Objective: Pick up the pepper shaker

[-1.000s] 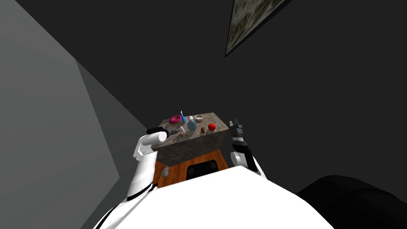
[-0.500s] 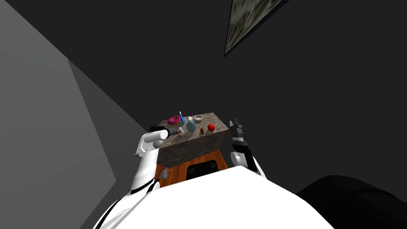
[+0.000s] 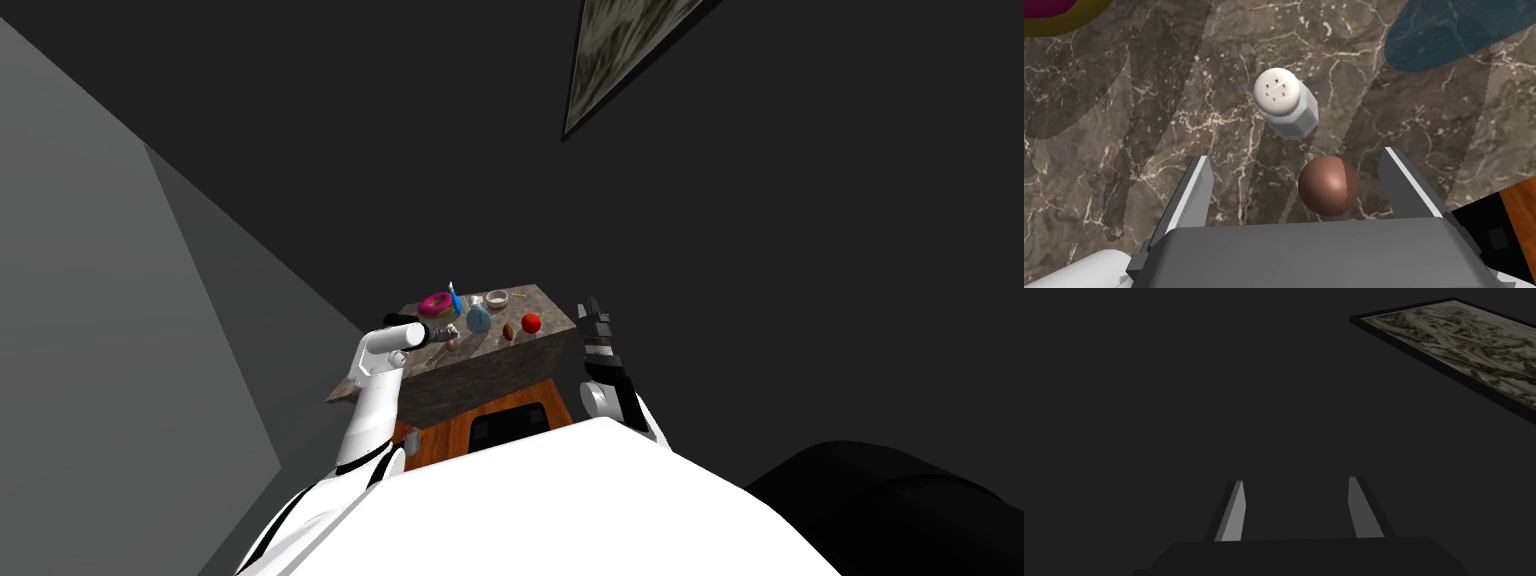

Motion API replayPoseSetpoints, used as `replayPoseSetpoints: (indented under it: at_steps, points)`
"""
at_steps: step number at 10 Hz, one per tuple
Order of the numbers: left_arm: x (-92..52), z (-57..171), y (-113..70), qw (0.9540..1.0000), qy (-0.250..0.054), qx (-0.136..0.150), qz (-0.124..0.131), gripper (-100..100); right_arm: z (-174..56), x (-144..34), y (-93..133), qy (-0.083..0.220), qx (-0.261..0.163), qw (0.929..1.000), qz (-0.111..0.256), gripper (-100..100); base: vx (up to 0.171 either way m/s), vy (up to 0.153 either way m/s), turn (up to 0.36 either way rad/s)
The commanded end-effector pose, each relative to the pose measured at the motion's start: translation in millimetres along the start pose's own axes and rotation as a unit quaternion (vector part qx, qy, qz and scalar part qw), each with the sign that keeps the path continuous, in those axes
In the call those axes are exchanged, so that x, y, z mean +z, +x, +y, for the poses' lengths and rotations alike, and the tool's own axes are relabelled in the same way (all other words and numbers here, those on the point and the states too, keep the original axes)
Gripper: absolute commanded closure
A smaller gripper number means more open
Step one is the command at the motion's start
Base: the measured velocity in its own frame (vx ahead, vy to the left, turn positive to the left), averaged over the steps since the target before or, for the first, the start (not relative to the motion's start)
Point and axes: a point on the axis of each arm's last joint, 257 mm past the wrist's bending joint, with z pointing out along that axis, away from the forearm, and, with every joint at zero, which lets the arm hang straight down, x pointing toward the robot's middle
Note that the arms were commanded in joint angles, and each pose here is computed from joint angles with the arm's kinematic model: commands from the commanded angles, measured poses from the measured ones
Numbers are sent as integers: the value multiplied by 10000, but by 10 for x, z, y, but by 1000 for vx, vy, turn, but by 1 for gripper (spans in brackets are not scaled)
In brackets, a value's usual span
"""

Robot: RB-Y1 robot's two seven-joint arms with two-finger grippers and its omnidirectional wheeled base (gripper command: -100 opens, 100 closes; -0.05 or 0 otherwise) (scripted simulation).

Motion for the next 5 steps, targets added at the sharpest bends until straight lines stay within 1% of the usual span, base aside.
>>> replayPoseSetpoints:
  at_steps: [1, 2, 3, 5]
  points:
    - [21, 52, -76, 9996, -108, -115, -246, -100, 0, 0, 0, 0, 0, 10000, 0, 0, 52, 10, -30]
    - [34, 78, -104, 9990, -160, -199, -376, -100, 0, 0, 0, 0, 0, 10000, 0, 0, 67, 16, -41]
    - [32, 90, -134, 9987, -182, -198, -435, -100, 0, 0, 0, 0, 0, 10000, 0, 0, 50, 17, -9]
    - [42, 142, -219, 9965, -276, -320, -724, -100, 0, 0, 0, 0, 0, 10000, 0, 0, 65, 19, -24]
